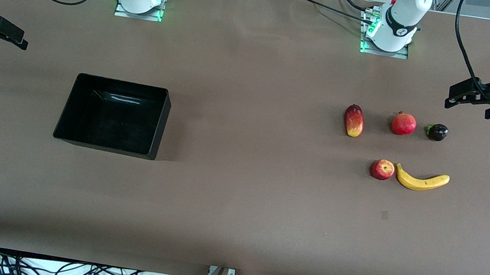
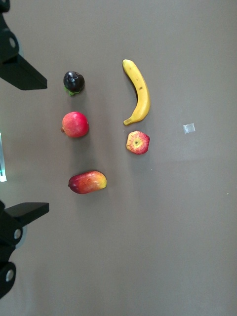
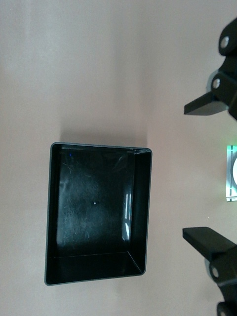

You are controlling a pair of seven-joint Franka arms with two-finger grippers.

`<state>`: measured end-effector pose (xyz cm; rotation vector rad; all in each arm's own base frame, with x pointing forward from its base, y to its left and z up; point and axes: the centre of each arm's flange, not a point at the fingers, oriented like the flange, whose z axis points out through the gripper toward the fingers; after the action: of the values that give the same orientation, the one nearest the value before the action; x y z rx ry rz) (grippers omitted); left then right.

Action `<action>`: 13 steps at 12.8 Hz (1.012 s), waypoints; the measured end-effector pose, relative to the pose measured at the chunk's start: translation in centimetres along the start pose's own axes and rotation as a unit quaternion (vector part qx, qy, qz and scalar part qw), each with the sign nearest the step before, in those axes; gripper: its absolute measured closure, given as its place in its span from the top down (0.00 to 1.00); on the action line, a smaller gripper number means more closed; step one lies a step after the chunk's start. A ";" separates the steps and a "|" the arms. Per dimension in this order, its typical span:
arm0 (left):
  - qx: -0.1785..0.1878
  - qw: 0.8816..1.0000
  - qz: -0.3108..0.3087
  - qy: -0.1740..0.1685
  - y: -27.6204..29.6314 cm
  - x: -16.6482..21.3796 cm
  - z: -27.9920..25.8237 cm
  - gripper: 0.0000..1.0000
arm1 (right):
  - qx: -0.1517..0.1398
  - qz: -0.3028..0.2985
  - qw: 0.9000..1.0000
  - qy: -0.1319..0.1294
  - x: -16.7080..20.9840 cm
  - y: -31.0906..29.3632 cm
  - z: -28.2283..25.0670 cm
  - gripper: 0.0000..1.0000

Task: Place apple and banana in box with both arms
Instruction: 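Lower the right gripper toward the black box's rim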

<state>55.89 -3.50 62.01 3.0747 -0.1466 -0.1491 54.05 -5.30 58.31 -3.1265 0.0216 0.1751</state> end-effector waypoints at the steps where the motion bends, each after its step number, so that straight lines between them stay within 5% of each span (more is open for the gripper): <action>1: 0.000 1.000 0.000 0.000 0.0 0.0 0.0 1.00 | 0.000 0.000 1.000 0.000 0.0 0.0 0.0 1.00; 8: 0.000 1.000 0.000 0.000 0.0 0.0 0.0 1.00 | 0.000 0.000 1.000 -0.003 0.0 0.0 0.2 1.00; 11: 0.000 1.000 0.000 0.000 0.0 0.0 0.0 1.00 | 0.004 0.012 0.999 -0.045 0.1 1.3 2.3 1.00; 13: 0.000 1.000 -0.001 0.000 -0.1 0.0 0.0 1.00 | 0.010 0.037 0.994 -0.097 1.4 4.0 7.6 1.00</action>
<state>55.89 -3.44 62.01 3.0747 -0.1449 -0.1496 54.52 -9.24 50.59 -3.0753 0.1373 0.4769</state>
